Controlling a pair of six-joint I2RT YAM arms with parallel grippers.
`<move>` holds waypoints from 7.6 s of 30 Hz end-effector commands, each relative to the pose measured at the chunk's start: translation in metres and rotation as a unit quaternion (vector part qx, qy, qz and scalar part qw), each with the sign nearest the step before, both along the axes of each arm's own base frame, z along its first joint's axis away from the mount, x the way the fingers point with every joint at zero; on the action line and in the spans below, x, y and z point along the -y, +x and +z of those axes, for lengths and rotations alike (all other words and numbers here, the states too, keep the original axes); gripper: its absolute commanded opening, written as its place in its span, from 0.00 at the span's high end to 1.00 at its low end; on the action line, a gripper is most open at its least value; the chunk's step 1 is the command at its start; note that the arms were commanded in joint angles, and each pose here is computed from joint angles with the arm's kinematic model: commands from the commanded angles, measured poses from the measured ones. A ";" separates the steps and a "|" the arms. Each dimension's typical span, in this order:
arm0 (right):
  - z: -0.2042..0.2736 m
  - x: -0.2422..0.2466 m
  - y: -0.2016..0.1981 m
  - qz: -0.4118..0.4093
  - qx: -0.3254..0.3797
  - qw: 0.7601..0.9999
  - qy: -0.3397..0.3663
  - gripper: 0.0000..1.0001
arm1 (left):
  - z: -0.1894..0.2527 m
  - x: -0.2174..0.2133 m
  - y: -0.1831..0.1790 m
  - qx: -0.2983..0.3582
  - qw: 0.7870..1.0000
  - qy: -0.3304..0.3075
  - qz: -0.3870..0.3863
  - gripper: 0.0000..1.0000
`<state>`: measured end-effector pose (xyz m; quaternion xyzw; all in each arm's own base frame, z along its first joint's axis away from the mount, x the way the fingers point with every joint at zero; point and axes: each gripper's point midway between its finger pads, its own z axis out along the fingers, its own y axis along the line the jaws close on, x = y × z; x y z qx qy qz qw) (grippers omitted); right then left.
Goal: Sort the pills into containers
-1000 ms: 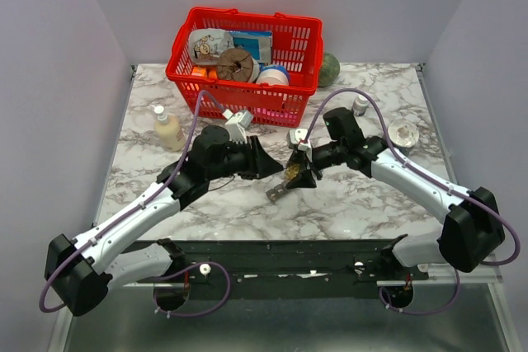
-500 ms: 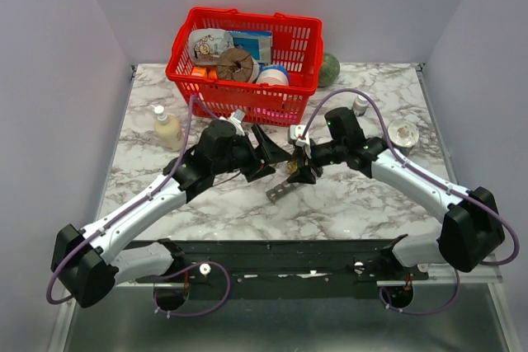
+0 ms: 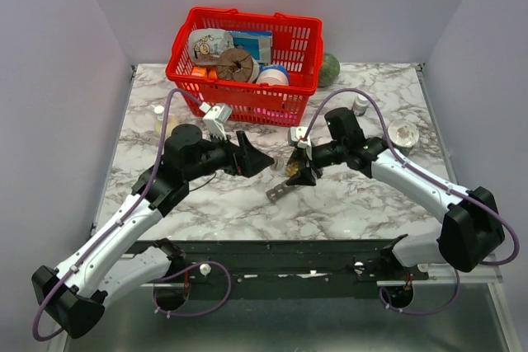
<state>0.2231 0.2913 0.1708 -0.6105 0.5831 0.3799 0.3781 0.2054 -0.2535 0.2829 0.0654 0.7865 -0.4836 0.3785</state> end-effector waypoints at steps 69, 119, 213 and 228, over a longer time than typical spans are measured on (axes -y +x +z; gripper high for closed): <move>-0.004 0.005 0.020 -0.042 0.040 0.998 -0.017 0.96 | -0.012 0.037 -0.011 -0.305 0.944 -0.117 0.051 1.00; 0.011 -0.001 -0.019 0.061 -0.038 0.997 0.037 0.96 | -0.097 -0.054 0.025 -0.003 0.985 0.172 0.006 0.01; 0.026 0.110 -0.051 0.052 0.195 0.975 0.093 0.99 | -0.042 -0.043 0.006 0.259 0.959 0.101 -0.052 0.01; -0.043 0.115 -0.007 0.043 0.113 0.991 -0.058 0.99 | -0.039 -0.053 0.010 0.298 0.946 0.127 -0.031 0.01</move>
